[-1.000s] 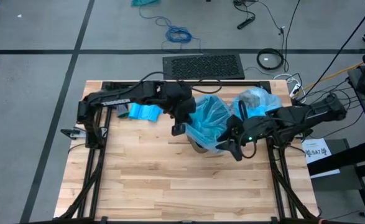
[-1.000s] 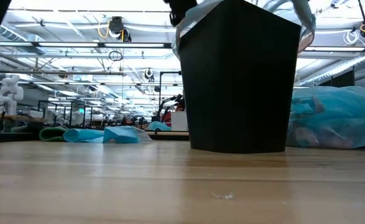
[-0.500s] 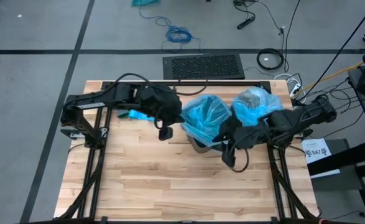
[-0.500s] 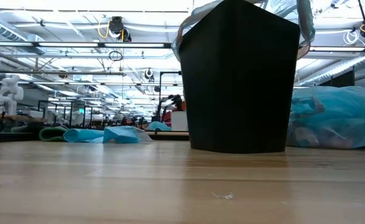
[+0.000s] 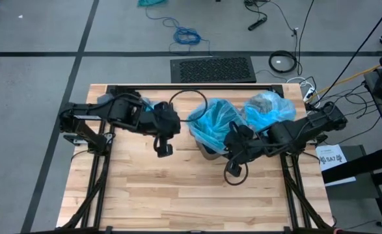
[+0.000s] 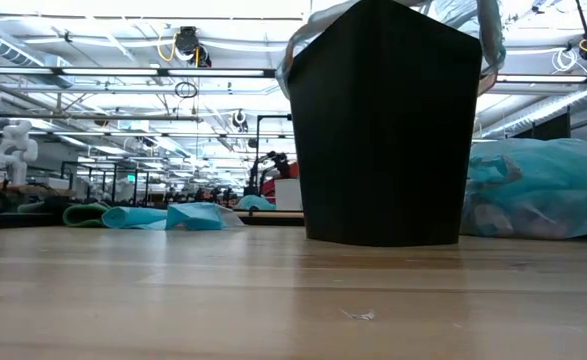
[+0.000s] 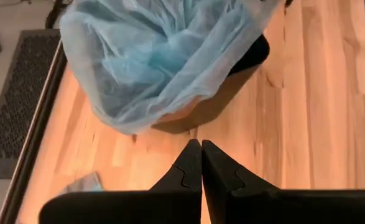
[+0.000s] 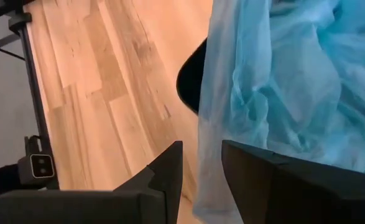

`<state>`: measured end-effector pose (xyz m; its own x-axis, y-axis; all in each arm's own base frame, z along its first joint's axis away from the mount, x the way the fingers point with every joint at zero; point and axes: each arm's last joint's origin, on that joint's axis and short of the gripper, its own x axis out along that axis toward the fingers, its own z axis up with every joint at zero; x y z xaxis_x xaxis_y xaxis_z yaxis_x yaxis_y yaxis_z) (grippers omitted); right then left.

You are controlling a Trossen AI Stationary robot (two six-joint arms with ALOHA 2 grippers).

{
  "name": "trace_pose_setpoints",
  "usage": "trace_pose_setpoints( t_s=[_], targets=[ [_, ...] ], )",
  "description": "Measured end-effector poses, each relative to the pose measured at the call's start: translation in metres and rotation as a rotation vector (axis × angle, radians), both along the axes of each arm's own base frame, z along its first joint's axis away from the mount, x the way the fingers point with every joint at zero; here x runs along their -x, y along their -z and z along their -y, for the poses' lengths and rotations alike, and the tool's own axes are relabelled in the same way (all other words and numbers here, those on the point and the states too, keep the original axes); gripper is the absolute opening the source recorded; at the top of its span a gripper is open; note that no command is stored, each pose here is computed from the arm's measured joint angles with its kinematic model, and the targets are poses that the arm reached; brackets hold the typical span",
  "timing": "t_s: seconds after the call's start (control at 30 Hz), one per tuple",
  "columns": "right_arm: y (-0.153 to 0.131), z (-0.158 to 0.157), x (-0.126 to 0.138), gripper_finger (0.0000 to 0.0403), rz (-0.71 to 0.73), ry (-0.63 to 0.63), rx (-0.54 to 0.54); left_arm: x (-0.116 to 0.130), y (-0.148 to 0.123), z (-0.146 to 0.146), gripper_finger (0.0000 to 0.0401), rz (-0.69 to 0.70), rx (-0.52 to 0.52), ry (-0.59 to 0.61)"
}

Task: Place trash/remove bag and relplace
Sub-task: Put the blue trash bag into the trash bin

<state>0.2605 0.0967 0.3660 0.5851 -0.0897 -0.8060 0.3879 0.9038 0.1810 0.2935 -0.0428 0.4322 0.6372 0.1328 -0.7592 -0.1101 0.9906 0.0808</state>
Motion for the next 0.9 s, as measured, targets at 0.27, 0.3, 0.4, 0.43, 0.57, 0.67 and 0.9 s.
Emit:
trace_pose_setpoints(
  t_s=[0.27,0.3,0.4,0.43,0.57,0.67,0.9],
  targets=[
    [0.004,0.001,-0.009,0.0102,-0.003,-0.09,0.074,0.007,0.022,0.008,0.0002,-0.063,0.035,-0.07],
    [0.006,0.001,-0.011,0.0102,-0.012,-0.1,0.086,0.008,0.025,0.011,0.0002,-0.071,0.039,-0.074],
    [0.011,0.0,-0.016,0.0102,-0.034,-0.125,0.111,0.008,0.033,0.019,0.0002,-0.089,0.045,-0.074],
    [0.013,0.001,-0.018,0.0102,-0.034,-0.129,0.117,0.008,0.035,0.021,0.0002,-0.094,0.044,-0.077],
    [0.013,0.001,-0.023,0.0094,-0.016,-0.131,0.12,0.009,0.042,0.028,0.0002,-0.105,0.036,-0.092],
    [0.012,0.001,-0.026,0.0055,0.016,-0.145,0.129,0.01,0.044,0.033,0.0002,-0.108,0.037,-0.096],
    [0.005,-0.003,-0.034,0.0004,0.127,-0.163,0.112,0.011,0.044,0.036,0.0002,-0.105,0.03,-0.088]
  ],
)
